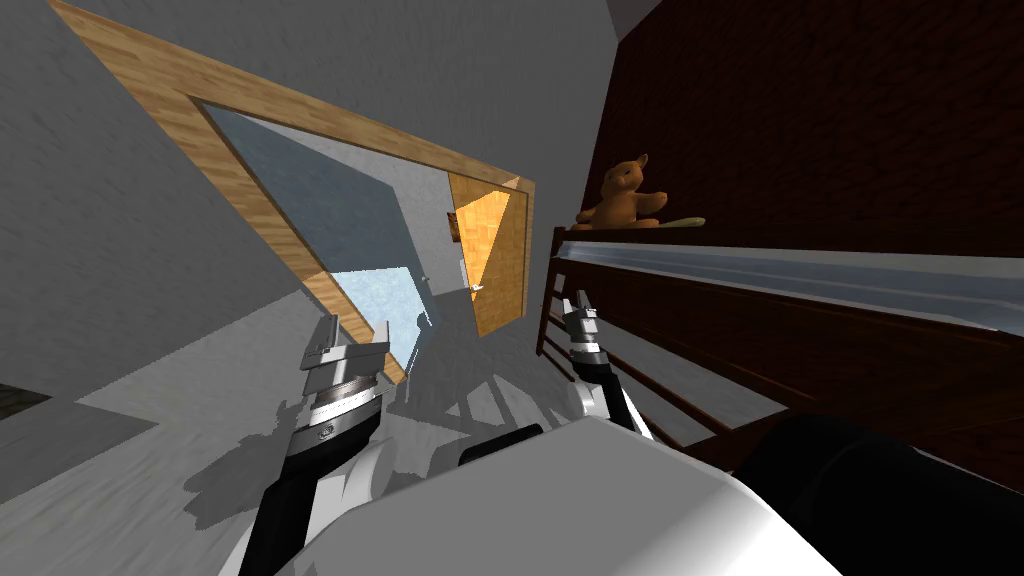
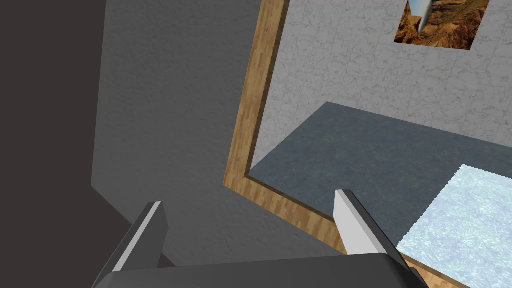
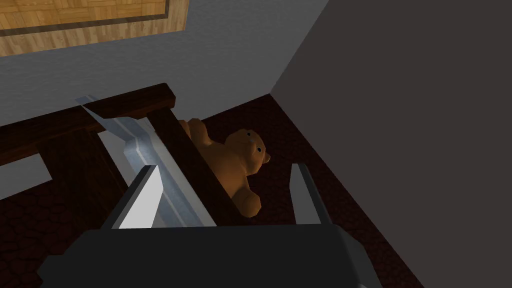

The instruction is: Push the door open

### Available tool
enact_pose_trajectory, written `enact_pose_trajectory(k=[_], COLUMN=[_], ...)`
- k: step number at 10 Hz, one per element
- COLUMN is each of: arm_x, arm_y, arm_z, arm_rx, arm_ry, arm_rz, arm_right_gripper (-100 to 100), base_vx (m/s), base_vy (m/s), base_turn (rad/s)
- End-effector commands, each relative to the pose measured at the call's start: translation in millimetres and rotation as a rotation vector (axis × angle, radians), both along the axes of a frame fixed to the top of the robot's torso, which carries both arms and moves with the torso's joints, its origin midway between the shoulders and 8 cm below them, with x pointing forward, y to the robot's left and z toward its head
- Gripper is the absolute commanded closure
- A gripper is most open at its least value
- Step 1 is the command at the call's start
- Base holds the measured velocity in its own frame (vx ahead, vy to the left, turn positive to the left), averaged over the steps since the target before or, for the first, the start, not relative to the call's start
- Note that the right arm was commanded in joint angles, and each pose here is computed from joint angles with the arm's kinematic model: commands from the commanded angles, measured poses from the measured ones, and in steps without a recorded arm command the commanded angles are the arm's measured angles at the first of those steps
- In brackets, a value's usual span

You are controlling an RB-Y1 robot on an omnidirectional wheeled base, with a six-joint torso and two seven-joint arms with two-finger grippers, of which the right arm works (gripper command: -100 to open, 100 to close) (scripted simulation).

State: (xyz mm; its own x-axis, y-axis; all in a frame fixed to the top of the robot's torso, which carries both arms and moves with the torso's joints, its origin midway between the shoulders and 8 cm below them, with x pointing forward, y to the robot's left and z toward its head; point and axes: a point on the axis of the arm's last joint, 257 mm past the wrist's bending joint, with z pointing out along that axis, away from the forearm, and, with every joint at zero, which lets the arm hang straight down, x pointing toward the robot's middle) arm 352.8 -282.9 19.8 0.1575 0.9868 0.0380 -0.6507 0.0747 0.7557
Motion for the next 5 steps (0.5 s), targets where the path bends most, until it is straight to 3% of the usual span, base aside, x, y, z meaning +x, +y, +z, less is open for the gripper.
enact_pose_trajectory(k=[1, 5], arm_x=[5.9, 24.3], arm_y=[1.6, 4.8], arm_z=[-8.5, -36.8], arm_rx=[-0.007, -0.021], arm_ry=[0.015, 0.061], arm_rz=[0.009, 0.031], arm_right_gripper=[-100, -100], base_vx=[0.035, 0.136], base_vy=[0.084, -0.019], base_turn=[0.081, 0.086])
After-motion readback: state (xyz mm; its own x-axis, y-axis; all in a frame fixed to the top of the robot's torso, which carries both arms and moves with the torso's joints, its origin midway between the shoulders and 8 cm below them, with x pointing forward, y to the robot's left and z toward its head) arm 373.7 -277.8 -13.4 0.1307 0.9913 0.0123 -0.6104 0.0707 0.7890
